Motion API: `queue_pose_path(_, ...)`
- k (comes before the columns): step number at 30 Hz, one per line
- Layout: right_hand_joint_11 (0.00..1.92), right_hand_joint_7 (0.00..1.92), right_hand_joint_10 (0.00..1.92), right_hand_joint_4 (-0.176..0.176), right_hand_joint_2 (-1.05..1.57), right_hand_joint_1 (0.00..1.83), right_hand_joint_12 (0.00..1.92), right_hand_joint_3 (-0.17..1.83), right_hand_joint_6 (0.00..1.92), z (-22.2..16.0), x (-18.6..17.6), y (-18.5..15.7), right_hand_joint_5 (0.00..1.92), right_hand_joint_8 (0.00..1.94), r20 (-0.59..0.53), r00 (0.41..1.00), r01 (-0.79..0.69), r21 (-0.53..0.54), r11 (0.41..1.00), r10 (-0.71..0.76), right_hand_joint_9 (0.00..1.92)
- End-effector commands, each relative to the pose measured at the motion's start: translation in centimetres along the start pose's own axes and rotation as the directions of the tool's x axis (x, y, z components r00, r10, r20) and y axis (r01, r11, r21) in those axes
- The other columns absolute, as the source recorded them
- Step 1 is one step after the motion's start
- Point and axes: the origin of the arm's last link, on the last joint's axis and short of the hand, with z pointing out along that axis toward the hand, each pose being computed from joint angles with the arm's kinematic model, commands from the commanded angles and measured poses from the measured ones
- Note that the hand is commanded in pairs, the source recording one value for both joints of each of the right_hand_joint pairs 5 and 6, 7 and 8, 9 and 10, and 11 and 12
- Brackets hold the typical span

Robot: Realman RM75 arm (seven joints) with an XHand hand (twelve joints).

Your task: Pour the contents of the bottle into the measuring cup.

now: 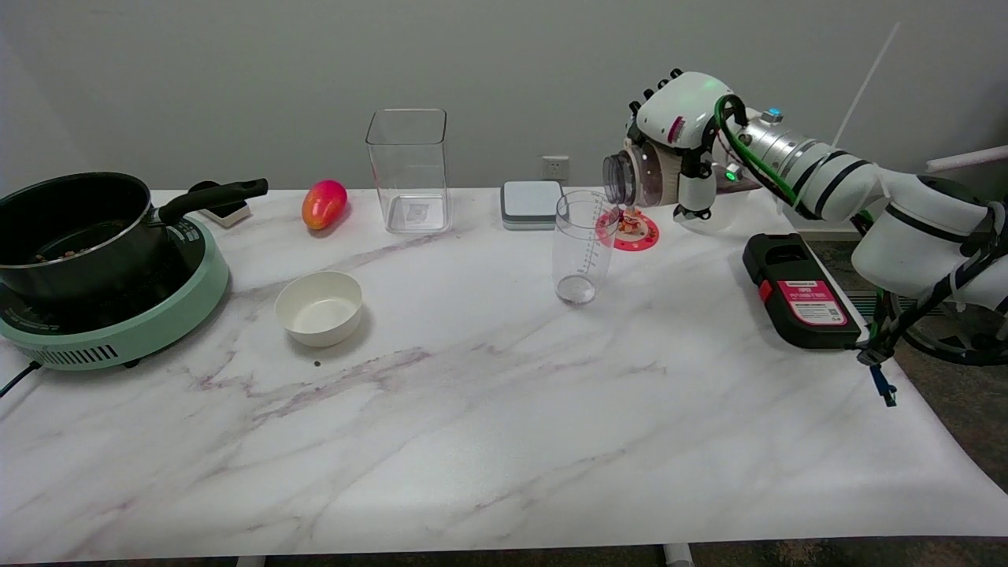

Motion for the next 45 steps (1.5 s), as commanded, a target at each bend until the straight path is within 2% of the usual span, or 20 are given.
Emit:
queue_pose_path(1, 0.94, 1.31, 1.21, 0.000, 0.13, 1.39, 0.94, 1.18, 1.13, 0.1, 0.7, -1.6, 1.13, 1.31, -0.006, 0.991, 0.136, 0.031, 0.990, -0.136, 1.21)
queue_pose_path(11, 0.95, 1.32, 1.22, 0.000, 0.18, 1.39, 0.95, 1.14, 1.14, 0.1, 1.7, -2.3, 1.14, 1.32, -0.033, 0.976, 0.215, 0.038, 0.976, -0.214, 1.22)
queue_pose_path(24, 0.96, 1.33, 1.22, 0.000, 0.21, 1.39, 0.96, 1.13, 1.15, 1.0, 2.3, -3.0, 1.15, 1.33, 0.001, 0.982, 0.189, 0.022, 0.982, -0.189, 1.22)
queue_pose_path(26, 0.96, 1.33, 1.22, 0.000, 0.21, 1.39, 0.96, 1.14, 1.15, 0.1, 4.3, -6.5, 1.15, 1.33, -0.062, 0.971, 0.238, 0.120, 0.964, -0.232, 1.22)
queue_pose_path(27, 0.96, 1.33, 1.22, 0.000, 0.21, 1.39, 0.96, 1.14, 1.15, 1.1, 2.5, -2.9, 1.15, 1.33, 0.009, 0.984, 0.177, 0.021, 0.984, -0.178, 1.22)
queue_pose_path(43, 0.97, 1.33, 1.23, 0.000, 0.21, 1.39, 0.97, 1.14, 1.15, 1.7, 2.9, -2.7, 1.15, 1.33, 0.040, 0.976, 0.212, 0.013, 0.977, -0.213, 1.23)
queue_pose_path(45, 0.97, 1.33, 1.23, 0.000, 0.21, 1.39, 0.97, 1.14, 1.15, 0.9, 4.6, -5.8, 1.15, 1.33, -0.022, 0.959, 0.285, 0.099, 0.954, -0.284, 1.23)
